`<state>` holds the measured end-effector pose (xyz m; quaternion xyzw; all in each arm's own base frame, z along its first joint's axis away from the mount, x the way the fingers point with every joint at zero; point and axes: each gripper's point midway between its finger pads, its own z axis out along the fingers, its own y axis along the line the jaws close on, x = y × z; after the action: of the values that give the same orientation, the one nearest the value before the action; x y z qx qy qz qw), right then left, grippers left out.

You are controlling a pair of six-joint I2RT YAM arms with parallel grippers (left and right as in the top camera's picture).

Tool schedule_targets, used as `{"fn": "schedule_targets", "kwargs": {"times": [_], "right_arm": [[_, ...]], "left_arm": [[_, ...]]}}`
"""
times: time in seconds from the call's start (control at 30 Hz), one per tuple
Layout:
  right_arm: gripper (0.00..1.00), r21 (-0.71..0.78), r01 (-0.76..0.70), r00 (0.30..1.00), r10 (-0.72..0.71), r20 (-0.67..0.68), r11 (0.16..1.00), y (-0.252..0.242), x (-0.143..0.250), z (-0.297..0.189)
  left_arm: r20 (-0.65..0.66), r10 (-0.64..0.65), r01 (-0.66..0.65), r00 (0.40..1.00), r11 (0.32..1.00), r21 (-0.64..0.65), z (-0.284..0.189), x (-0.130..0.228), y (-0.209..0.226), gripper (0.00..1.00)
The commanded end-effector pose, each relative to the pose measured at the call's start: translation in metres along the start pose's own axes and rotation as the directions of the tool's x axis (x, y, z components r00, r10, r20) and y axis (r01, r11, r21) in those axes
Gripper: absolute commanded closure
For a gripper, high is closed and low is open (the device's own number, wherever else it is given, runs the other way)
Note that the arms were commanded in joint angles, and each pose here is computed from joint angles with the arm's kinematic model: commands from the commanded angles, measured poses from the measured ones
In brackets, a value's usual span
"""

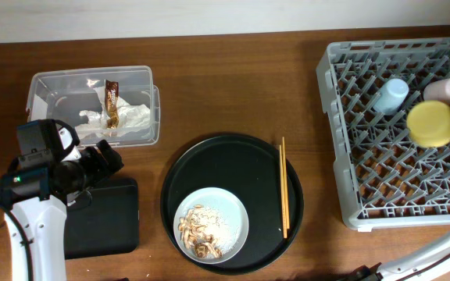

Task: Sort waste into correct bins and load items into the dishwasher rack
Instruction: 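Carry the yellow bowl to the rack and set it down inverted, then release the yellow bowl and lift the right gripper from the rack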

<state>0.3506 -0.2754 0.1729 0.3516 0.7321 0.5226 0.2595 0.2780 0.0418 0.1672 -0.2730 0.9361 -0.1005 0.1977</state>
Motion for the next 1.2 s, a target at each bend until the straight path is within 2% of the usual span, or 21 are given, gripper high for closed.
{"fn": "schedule_targets", "kwargs": {"times": [0.0, 0.3, 0.43, 0.47, 0.5, 0.57, 0.73, 0.77, 0.87, 0.97, 1.17], "right_arm": [[0.7, 0.024, 0.07, 0.996, -0.071, 0.053, 0.997, 0.035, 0.005, -0.022], [0.69, 0.073, 0.251, 0.958, -0.259, 0.125, 0.965, 0.115, 0.035, -0.048], [0.7, 0.197, 0.323, 0.934, -0.345, 0.089, 0.926, 0.118, 0.04, -0.044], [0.82, 0.27, 0.295, 0.943, -0.324, 0.069, 0.917, 0.106, 0.036, -0.04], [0.94, 0.391, 0.224, 0.962, -0.267, 0.06, 0.893, 0.084, 0.028, -0.037], [0.96, 0.53, 0.143, 0.977, -0.206, 0.061, 0.836, 0.06, 0.018, -0.029], [0.96, 0.645, 0.209, 0.973, -0.224, -0.061, 0.735, 0.041, 0.013, 0.034], [0.96, 0.699, 0.188, 0.976, -0.211, -0.054, 0.69, 0.034, 0.011, 0.038], [0.96, 0.891, 0.086, 0.981, -0.192, 0.001, 0.446, 0.005, 0.001, 0.033], [0.96, 0.947, 0.029, 0.983, -0.182, 0.031, 0.321, -0.01, -0.002, 0.027], [0.96, 0.951, 0.032, 0.99, -0.14, 0.012, 0.307, -0.031, -0.004, 0.036]], "left_arm": [[0.024, -0.012, 0.012, 1.0, 1.0, 0.003, -0.006, -0.005, -0.001, 0.01], [0.025, -0.012, 0.012, 1.0, 1.0, 0.003, -0.006, -0.005, -0.001, 0.01], [0.024, -0.012, 0.012, 1.0, 1.0, 0.003, -0.006, -0.005, -0.001, 0.01], [0.025, -0.012, 0.012, 1.0, 1.0, 0.003, -0.006, -0.005, -0.001, 0.01], [0.024, -0.012, 0.012, 1.0, 1.0, 0.003, -0.006, -0.005, -0.001, 0.01], [0.025, -0.012, 0.012, 1.0, 1.0, 0.003, -0.006, -0.005, -0.001, 0.01], [0.025, -0.012, 0.012, 1.0, 1.0, 0.003, -0.006, -0.005, -0.001, 0.01], [0.025, -0.012, 0.012, 1.0, 1.0, 0.003, -0.006, -0.005, -0.001, 0.01], [0.025, -0.012, 0.012, 1.0, 1.0, 0.003, -0.006, -0.005, -0.001, 0.01], [0.024, -0.012, 0.012, 1.0, 1.0, 0.003, -0.006, -0.005, -0.001, 0.01], [0.024, -0.012, 0.012, 1.0, 1.0, 0.003, -0.006, -0.005, -0.001, 0.01]]}}
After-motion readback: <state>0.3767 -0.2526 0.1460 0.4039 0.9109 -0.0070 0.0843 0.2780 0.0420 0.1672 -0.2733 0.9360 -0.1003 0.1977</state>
